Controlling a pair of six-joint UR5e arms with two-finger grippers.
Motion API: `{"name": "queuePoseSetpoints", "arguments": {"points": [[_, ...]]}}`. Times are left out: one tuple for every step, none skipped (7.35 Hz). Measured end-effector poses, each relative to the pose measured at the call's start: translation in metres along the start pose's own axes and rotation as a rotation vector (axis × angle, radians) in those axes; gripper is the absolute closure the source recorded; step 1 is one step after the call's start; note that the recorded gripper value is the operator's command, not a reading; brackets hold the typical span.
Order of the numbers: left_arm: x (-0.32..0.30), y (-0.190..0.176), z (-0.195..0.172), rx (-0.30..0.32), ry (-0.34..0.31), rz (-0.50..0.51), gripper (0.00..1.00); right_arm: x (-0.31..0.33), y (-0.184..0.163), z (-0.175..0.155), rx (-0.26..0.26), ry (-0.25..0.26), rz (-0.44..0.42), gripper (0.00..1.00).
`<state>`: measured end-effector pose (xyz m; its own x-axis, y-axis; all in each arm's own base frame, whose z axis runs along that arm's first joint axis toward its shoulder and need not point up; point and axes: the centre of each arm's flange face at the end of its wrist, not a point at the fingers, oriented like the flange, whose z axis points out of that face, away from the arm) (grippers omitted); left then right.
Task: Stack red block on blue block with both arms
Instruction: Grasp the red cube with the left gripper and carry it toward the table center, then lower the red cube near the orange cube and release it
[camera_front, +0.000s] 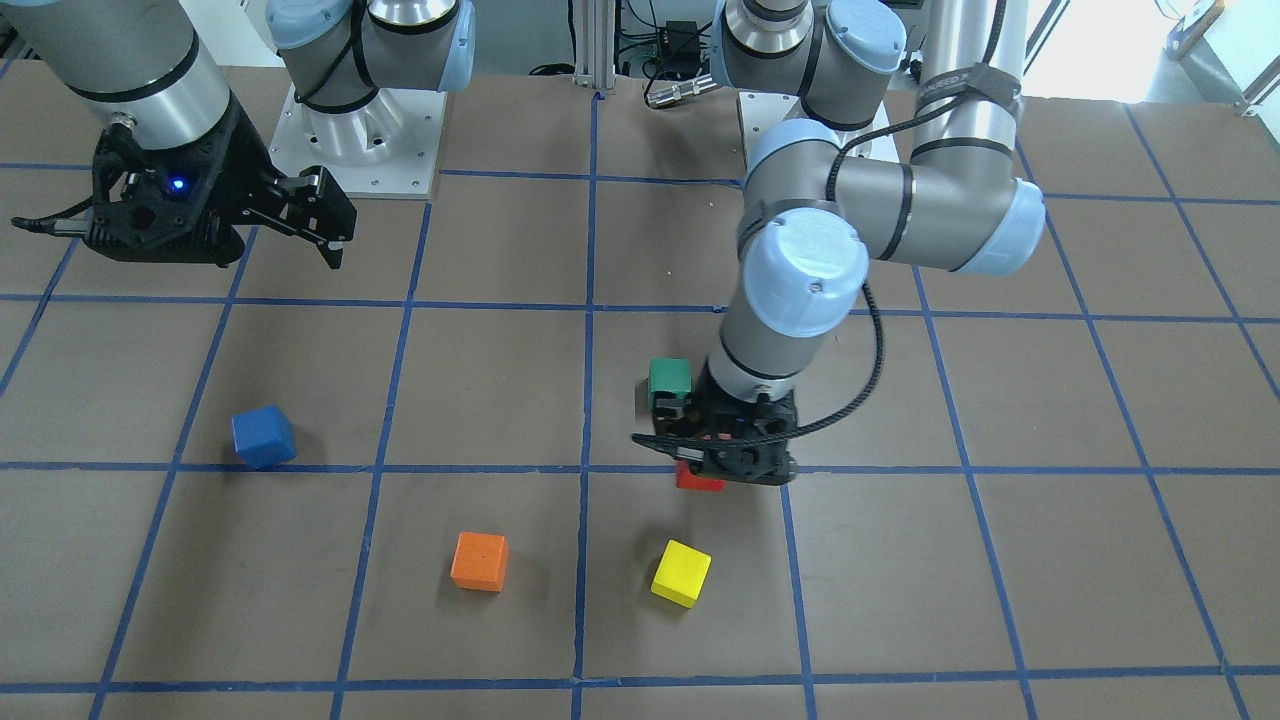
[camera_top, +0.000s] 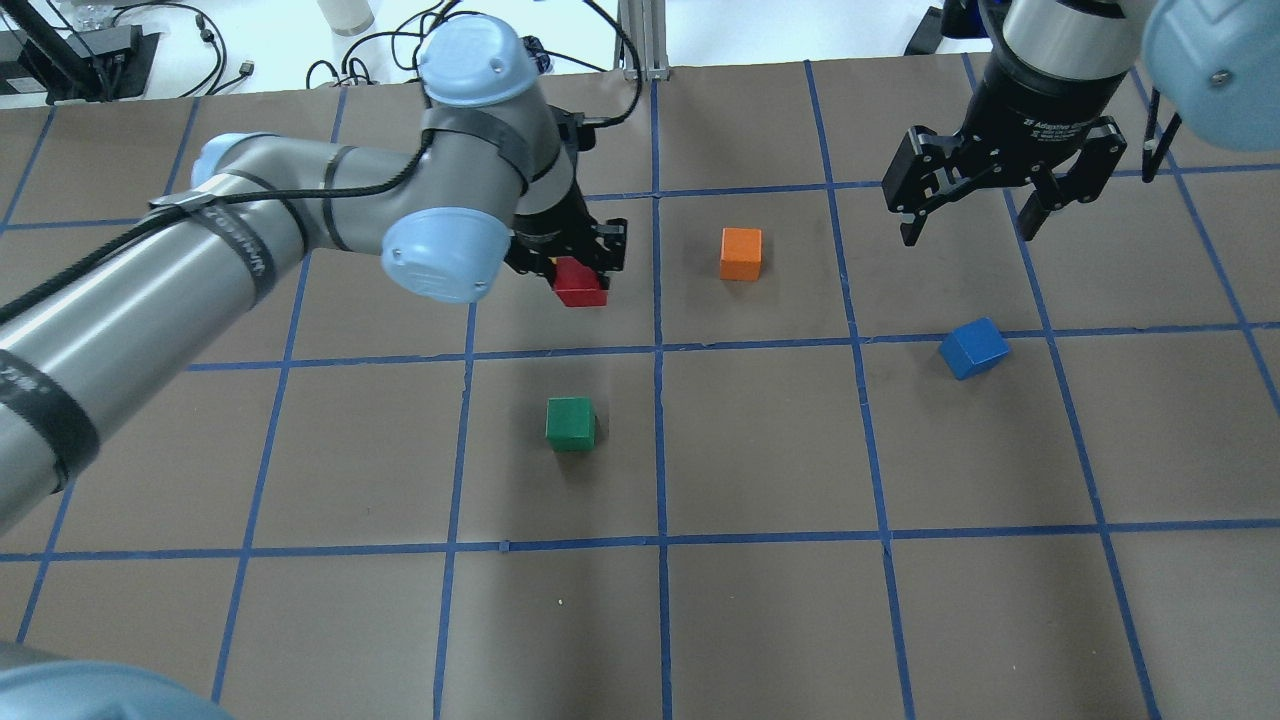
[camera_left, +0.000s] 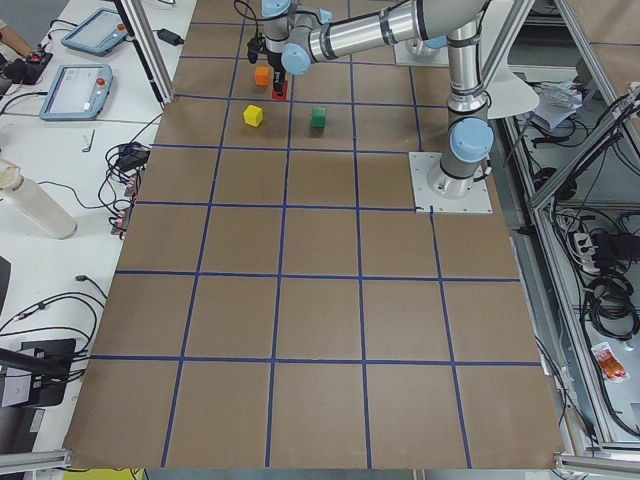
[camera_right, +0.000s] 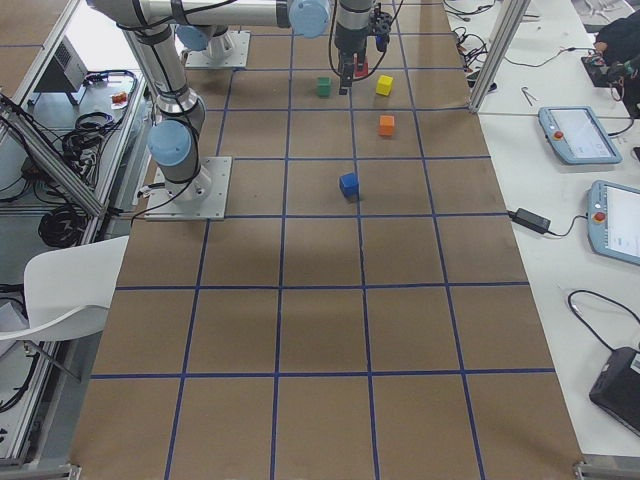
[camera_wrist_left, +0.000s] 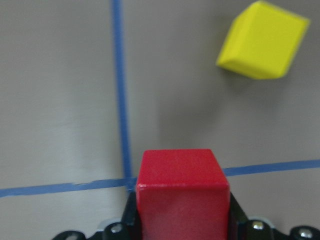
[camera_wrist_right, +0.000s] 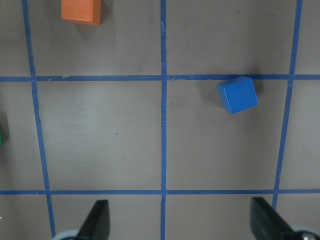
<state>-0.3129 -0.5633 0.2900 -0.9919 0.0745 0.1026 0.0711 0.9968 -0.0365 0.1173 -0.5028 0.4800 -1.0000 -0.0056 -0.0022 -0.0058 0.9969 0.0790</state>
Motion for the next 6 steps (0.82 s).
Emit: {"name": "queuePoseSetpoints", "arguments": {"points": [[0.035, 0.01, 0.012, -0.004, 0.003, 0.006, 0.78, 0.0, 0.0, 0.0, -0.001, 0.0, 0.0, 0.0], [0.048, 0.014, 0.03, -0.015, -0.012, 0.011, 0.79, 0.0, 0.0, 0.0, -0.001, 0.0, 0.0, 0.0], [0.05, 0.015, 0.051, -0.024, -0.054, 0.018, 0.79, 0.0, 0.0, 0.0, -0.001, 0.0, 0.0, 0.0], [0.049, 0.013, 0.065, -0.026, -0.096, 0.026, 0.66, 0.0, 0.0, 0.0, -0.002, 0.002, 0.0, 0.0], [0.049, 0.013, 0.076, -0.029, -0.116, 0.031, 0.27, 0.0, 0.0, 0.0, -0.001, 0.004, 0.0, 0.0], [0.051, 0.012, 0.084, -0.028, -0.122, 0.033, 0.0, 0.001, 0.0, 0.0, 0.0, 0.003, 0.0, 0.0]]}}
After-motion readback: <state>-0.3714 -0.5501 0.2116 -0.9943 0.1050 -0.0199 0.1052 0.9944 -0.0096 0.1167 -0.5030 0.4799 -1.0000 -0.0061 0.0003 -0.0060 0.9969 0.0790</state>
